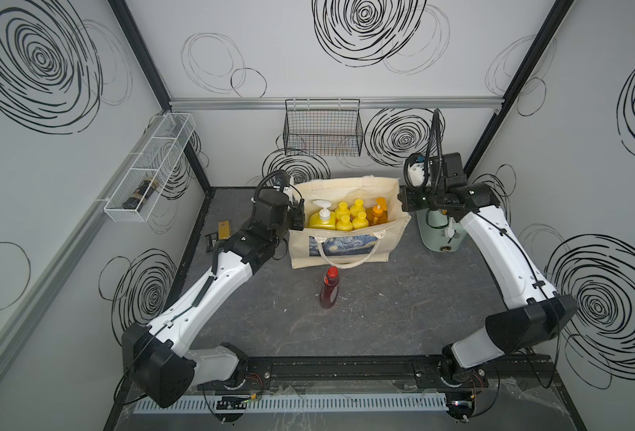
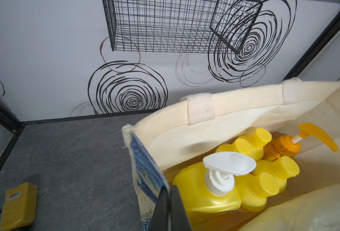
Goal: Pack dish soap into the shopping bag
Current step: Adjust the shopping bag at the center of the board.
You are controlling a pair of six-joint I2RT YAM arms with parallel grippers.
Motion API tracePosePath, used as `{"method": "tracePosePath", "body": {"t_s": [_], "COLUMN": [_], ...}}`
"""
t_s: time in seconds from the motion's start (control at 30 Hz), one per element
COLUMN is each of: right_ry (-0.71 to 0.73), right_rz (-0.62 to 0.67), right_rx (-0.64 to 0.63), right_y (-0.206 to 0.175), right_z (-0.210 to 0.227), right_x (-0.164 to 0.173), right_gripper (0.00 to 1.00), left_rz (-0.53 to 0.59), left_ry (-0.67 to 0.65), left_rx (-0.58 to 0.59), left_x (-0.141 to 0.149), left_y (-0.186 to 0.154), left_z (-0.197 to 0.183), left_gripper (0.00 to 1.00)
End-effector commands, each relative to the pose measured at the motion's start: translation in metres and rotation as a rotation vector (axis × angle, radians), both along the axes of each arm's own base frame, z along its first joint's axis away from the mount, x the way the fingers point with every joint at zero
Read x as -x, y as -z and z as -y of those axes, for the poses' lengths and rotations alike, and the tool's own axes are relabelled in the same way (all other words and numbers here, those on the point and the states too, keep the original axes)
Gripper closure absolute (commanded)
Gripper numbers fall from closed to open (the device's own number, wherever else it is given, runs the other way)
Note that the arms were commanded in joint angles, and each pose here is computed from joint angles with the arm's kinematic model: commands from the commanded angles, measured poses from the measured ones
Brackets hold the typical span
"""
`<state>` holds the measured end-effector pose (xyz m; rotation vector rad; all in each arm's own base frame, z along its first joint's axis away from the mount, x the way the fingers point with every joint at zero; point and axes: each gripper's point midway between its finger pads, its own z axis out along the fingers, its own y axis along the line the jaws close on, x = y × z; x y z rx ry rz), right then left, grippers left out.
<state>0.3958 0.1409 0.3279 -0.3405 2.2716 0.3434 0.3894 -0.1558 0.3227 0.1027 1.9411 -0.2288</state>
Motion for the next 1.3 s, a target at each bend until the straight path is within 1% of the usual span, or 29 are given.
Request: {"method": "tracePosePath", "body": {"t_s": [0.0, 0.17, 0.23, 0.27, 0.3, 0.33, 0.37, 0.4, 0.47, 0.57, 0.7, 0.87, 0.93, 1.0, 1.1, 1.17, 1.23, 1.27], "right_ry": [-0.014, -0.012, -0.011, -0.007, -0.003, 0.001, 0.004, 0.006, 0.003, -0.015, -0.061, -0.163, -0.213, -0.268, -0.315, -0.329, -0.356, -0.375], "right_rz": [0.253, 0.277, 0.265, 0.259, 0.253, 0.247, 0.242, 0.238, 0.239, 0.244, 0.255, 0.263, 0.27, 0.28, 0.276, 0.274, 0.268, 0.268], "right_rx": [-0.092, -0.1, -0.093, -0.089, -0.083, -0.078, -0.074, -0.073, -0.075, -0.091, -0.098, -0.128, -0.155, -0.184, -0.189, -0.178, -0.182, -0.184], "right_y": [-0.083, -0.088, -0.083, -0.081, -0.077, -0.075, -0.073, -0.071, -0.072, -0.076, -0.083, -0.092, -0.095, -0.095, -0.083, -0.073, -0.061, -0.055], "right_z": [0.0, 0.001, 0.001, 0.001, 0.002, 0.002, 0.003, 0.003, 0.003, 0.001, -0.01, -0.039, -0.054, -0.069, -0.085, -0.094, -0.106, -0.113], "right_x": [0.014, 0.015, 0.012, 0.011, 0.009, 0.008, 0.007, 0.007, 0.008, 0.014, 0.03, 0.064, 0.08, 0.094, 0.108, 0.116, 0.124, 0.129], "right_gripper": [1.0, 1.0, 1.0, 1.0, 1.0, 0.98, 0.93, 0.88, 0.81, 0.75, 0.72, 0.7, 0.69, 0.69, 0.69, 0.69, 0.69, 0.68], "left_rz": [0.305, 0.304, 0.288, 0.276, 0.258, 0.247, 0.23, 0.215, 0.202, 0.191, 0.162, 0.113, 0.094, 0.107, 0.179, 0.224, 0.24, 0.252], "left_ry": [-0.036, -0.04, -0.048, -0.052, -0.052, -0.058, -0.063, -0.069, -0.084, -0.098, -0.102, -0.033, -0.016, -0.017, -0.06, -0.083, -0.098, -0.088], "left_rx": [0.126, 0.122, 0.111, 0.102, 0.089, 0.08, 0.066, 0.054, 0.042, 0.048, 0.076, 0.15, 0.157, 0.165, 0.194, 0.211, 0.236, 0.241], "left_x": [0.005, 0.006, 0.004, 0.003, 0.002, 0.001, 0.001, 0.0, 0.002, 0.009, 0.019, 0.025, 0.027, 0.033, 0.046, 0.057, 0.065, 0.07], "left_y": [-0.099, -0.098, -0.093, -0.089, -0.083, -0.079, -0.075, -0.071, -0.068, -0.065, -0.049, -0.019, -0.012, -0.012, -0.021, -0.024, -0.021, -0.018], "left_z": [-0.009, -0.011, -0.012, -0.013, -0.013, -0.015, -0.016, -0.017, -0.022, -0.029, -0.037, -0.029, -0.025, -0.027, -0.043, -0.054, -0.062, -0.063], "left_gripper": [1.0, 1.0, 1.0, 0.92, 0.81, 0.72, 0.62, 0.55, 0.46, 0.43, 0.43, 0.42, 0.42, 0.4, 0.31, 0.16, 0.04, 0.01]}}
